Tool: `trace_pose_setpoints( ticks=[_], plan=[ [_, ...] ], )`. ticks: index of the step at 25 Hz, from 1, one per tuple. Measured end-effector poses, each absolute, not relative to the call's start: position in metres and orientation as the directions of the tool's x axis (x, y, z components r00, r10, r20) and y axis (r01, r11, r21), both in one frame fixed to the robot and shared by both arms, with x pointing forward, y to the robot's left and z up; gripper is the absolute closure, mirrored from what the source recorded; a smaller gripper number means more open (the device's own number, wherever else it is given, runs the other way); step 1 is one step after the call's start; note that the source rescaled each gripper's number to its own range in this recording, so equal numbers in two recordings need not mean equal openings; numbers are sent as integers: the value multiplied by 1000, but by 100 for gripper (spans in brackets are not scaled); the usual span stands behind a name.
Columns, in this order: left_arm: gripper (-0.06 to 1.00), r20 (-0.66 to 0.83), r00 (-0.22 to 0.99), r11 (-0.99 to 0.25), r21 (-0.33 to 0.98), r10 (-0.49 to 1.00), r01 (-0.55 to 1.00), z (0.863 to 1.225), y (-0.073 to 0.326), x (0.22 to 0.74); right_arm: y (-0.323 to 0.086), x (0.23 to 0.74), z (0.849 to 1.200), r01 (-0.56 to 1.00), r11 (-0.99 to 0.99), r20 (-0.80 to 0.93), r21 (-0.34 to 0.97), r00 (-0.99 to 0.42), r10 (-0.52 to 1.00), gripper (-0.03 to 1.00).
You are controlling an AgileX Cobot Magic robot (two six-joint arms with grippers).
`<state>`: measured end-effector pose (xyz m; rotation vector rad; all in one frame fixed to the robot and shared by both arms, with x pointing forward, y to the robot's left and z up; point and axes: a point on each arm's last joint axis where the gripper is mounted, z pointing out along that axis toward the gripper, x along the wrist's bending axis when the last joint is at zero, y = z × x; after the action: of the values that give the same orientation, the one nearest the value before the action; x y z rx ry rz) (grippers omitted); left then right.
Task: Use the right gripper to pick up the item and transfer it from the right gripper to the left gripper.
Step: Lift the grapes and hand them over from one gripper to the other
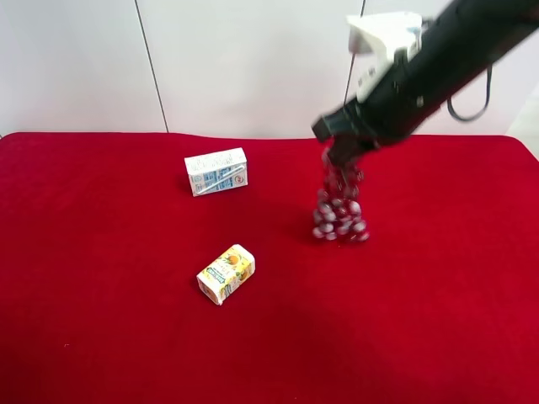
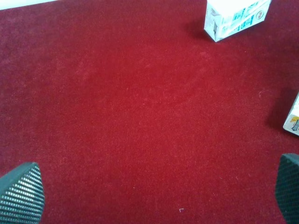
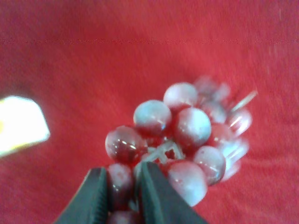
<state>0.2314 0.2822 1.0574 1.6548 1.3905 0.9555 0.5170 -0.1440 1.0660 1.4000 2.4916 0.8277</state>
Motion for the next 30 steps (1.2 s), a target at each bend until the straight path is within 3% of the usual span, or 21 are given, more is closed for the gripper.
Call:
trace_pose_setpoints(
  ticks=[9, 30],
  plan=[
    [-6, 72, 127, -119, 899, 989, 422, 1057, 282, 231, -133, 523, 1121, 658, 403, 146, 636, -616, 774, 95],
    [-6, 72, 127, -119, 899, 989, 422, 1057, 282, 231, -116, 514, 1152, 559, 394, 244, 730, -751, 613, 96]
  ],
)
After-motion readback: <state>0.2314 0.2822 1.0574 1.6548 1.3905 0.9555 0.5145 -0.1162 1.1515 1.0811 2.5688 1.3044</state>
